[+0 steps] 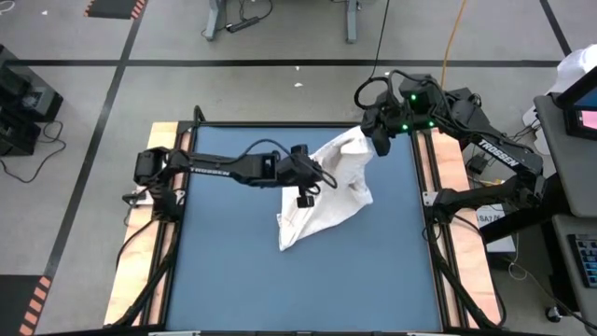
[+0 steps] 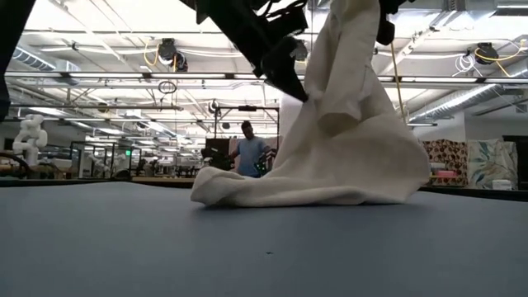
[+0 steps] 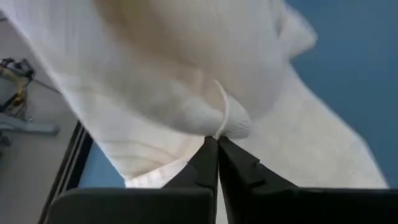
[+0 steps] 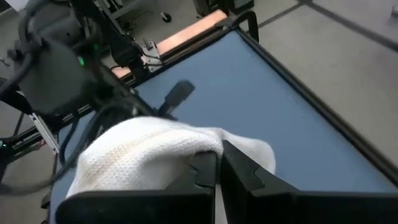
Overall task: Roll towel into tight, uniform cylinder
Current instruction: Roll the white towel
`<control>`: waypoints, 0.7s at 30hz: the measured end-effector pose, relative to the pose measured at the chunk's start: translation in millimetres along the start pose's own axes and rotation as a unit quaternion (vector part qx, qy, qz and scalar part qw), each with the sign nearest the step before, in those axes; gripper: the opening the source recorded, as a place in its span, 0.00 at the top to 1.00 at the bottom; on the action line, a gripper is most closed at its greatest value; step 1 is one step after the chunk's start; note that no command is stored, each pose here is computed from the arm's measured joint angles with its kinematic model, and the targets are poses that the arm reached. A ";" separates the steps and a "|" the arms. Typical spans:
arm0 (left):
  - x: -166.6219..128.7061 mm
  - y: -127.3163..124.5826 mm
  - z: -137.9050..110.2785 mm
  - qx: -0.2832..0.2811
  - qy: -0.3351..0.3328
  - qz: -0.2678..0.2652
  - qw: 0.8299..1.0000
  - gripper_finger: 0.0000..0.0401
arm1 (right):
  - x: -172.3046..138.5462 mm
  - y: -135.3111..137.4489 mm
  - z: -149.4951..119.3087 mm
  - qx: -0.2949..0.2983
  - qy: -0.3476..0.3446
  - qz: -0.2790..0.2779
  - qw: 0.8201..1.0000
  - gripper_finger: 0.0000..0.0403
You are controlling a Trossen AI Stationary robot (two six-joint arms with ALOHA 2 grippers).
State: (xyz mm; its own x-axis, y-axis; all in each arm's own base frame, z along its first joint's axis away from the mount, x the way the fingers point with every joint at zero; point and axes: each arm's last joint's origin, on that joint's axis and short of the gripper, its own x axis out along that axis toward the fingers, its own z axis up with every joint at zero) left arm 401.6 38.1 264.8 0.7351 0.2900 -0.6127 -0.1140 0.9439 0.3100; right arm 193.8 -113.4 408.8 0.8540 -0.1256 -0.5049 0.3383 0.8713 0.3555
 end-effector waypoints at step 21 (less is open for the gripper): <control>-156.9 56.8 24.9 0.005 -0.130 0.014 0.991 1.00 | -4.4 5.7 29.5 0.039 -0.155 0.005 0.987 1.00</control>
State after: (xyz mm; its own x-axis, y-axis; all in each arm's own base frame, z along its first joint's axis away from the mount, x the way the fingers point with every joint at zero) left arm 296.4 42.3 396.7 0.8795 0.2641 -0.3959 -0.1308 0.9340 0.3326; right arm 203.6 -121.9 436.2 0.9332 -0.2669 -0.2408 0.3486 0.8354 0.4250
